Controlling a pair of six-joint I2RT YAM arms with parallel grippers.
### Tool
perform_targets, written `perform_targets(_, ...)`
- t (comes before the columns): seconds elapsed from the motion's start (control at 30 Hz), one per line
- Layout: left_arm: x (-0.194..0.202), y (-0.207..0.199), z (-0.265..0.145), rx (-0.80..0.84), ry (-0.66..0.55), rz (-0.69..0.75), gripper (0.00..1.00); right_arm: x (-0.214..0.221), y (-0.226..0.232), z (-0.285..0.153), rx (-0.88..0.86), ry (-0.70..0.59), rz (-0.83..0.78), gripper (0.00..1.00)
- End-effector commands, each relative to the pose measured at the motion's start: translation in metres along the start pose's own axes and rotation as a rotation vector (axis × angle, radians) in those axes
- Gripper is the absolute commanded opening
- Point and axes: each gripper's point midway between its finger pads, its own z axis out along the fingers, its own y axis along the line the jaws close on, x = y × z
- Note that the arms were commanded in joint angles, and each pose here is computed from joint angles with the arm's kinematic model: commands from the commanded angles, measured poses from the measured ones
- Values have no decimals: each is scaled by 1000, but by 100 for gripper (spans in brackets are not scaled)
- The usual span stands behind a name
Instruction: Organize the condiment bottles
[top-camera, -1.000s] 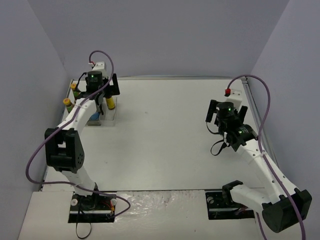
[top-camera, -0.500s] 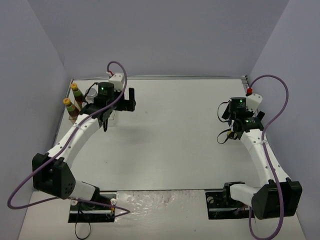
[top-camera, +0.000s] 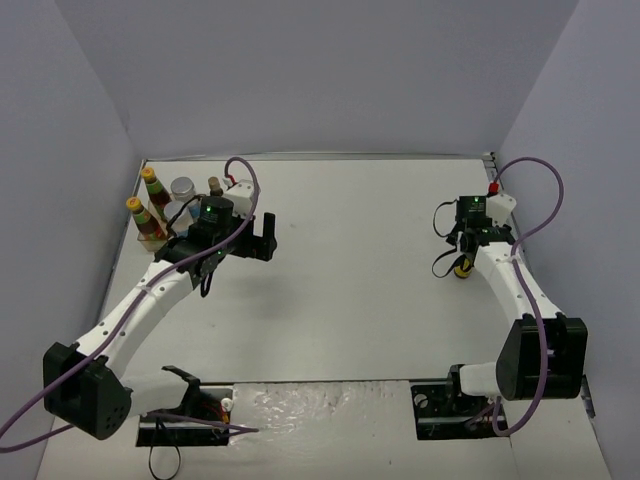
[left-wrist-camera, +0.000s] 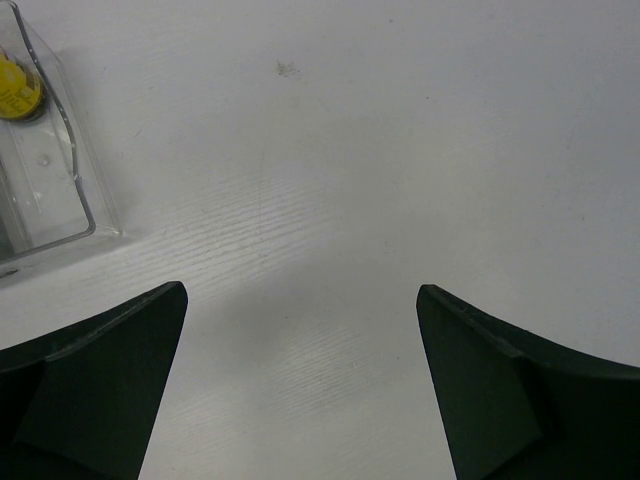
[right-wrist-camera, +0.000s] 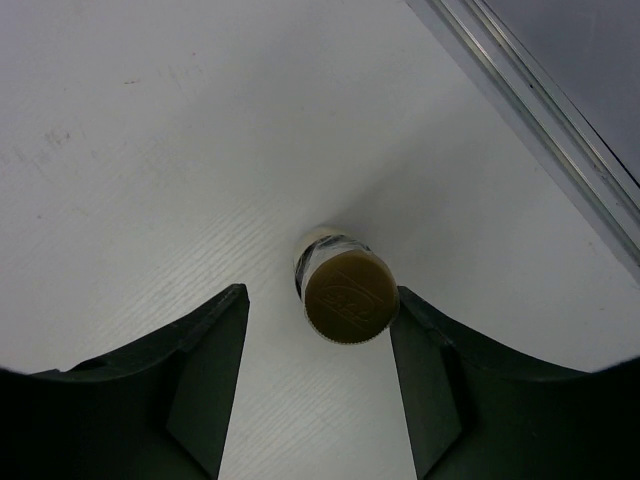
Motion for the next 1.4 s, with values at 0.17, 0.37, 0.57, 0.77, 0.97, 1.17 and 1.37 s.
perform_targets(0.17, -17, 2, -20, -27, -85, 10, 97, -5, 1, 12, 22, -49, 25, 28)
perform_targets(0.37, -16, 4, -24, -35, -95, 13, 97, 2, -3, 17, 46, -43, 10, 0)
perform_targets(0.57, -15, 5, -26, -41, -101, 13, 97, 7, 21, 4, -42, -62, -61, 0)
perform_targets(0.77, -19, 8, -30, -56, -131, 22, 97, 18, 100, -35, -321, -108, -222, 0)
perform_targets(0.97, -22, 12, -36, -73, -157, 26, 97, 51, 196, -90, -666, -125, -443, 0)
perform_targets(1.17, -18, 12, -44, -76, -167, 13, 97, 104, 271, -149, -920, -140, -675, 0)
perform_targets(1.37, -13, 16, -58, -90, -187, 1, 97, 143, 309, -192, -1125, -120, -794, 0)
